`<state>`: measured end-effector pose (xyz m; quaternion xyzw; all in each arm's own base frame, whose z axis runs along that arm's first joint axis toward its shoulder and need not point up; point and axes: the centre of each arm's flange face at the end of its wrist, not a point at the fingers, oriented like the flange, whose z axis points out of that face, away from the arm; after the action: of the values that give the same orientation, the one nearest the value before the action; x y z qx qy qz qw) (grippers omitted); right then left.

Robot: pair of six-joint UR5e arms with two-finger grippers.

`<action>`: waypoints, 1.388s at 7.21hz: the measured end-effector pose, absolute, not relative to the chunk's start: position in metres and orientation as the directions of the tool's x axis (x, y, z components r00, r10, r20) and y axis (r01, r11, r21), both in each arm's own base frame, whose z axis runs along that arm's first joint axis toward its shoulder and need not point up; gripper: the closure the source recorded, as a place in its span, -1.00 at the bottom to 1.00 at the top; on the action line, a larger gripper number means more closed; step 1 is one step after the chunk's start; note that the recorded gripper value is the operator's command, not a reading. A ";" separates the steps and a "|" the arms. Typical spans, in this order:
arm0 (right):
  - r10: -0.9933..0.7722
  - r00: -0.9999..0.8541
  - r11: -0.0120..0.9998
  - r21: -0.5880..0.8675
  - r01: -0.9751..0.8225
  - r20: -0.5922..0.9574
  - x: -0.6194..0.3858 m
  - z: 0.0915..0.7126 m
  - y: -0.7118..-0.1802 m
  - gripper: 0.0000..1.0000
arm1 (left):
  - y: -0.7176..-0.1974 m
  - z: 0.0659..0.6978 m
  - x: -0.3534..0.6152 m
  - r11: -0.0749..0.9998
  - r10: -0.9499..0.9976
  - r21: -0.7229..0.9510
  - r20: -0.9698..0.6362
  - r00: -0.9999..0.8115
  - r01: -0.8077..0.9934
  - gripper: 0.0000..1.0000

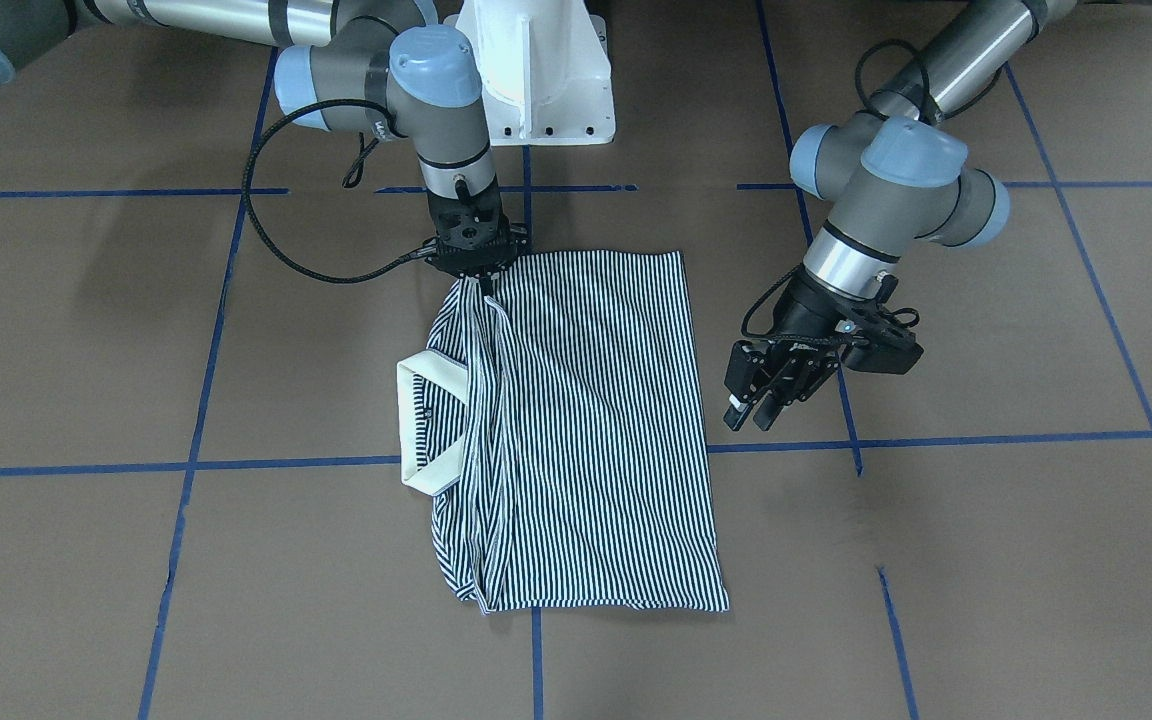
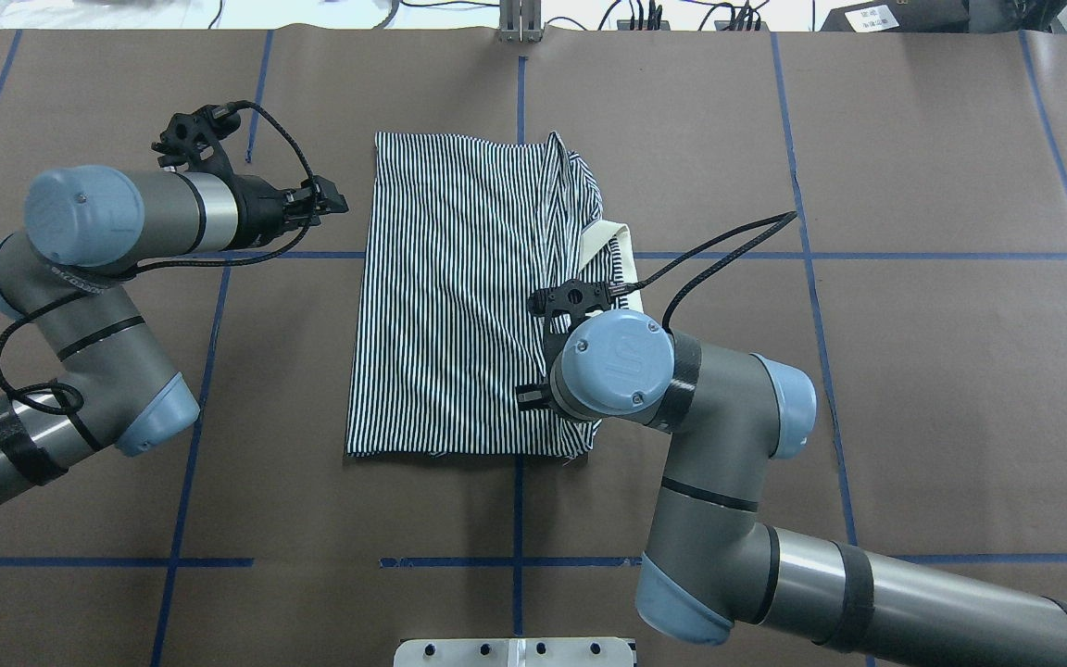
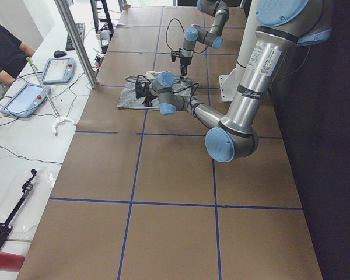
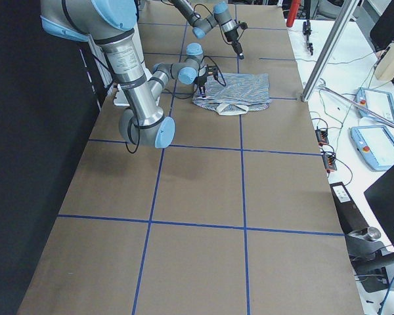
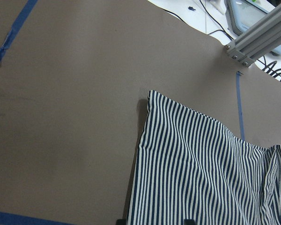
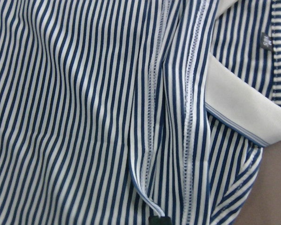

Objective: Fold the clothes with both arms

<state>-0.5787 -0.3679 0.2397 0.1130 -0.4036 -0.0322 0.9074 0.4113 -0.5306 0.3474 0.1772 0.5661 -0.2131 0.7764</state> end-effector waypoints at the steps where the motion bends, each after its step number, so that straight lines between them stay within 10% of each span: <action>1: -0.148 0.676 0.974 0.226 -0.029 0.722 -0.569 0.251 -0.365 0.97 | -0.531 0.348 0.411 0.846 -0.130 0.034 -0.954 0.268 0.531 -0.02; 10: -0.099 0.690 0.979 0.193 -0.060 0.717 -0.563 0.270 -0.353 0.00 | -0.530 0.342 0.410 0.846 -0.126 0.035 -0.956 0.263 0.532 -0.02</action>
<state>-0.5631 -0.3531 0.2699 0.1009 -0.3937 -0.0106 0.9136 0.4100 -0.5298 0.3424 0.1787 0.5685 -0.2124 0.7744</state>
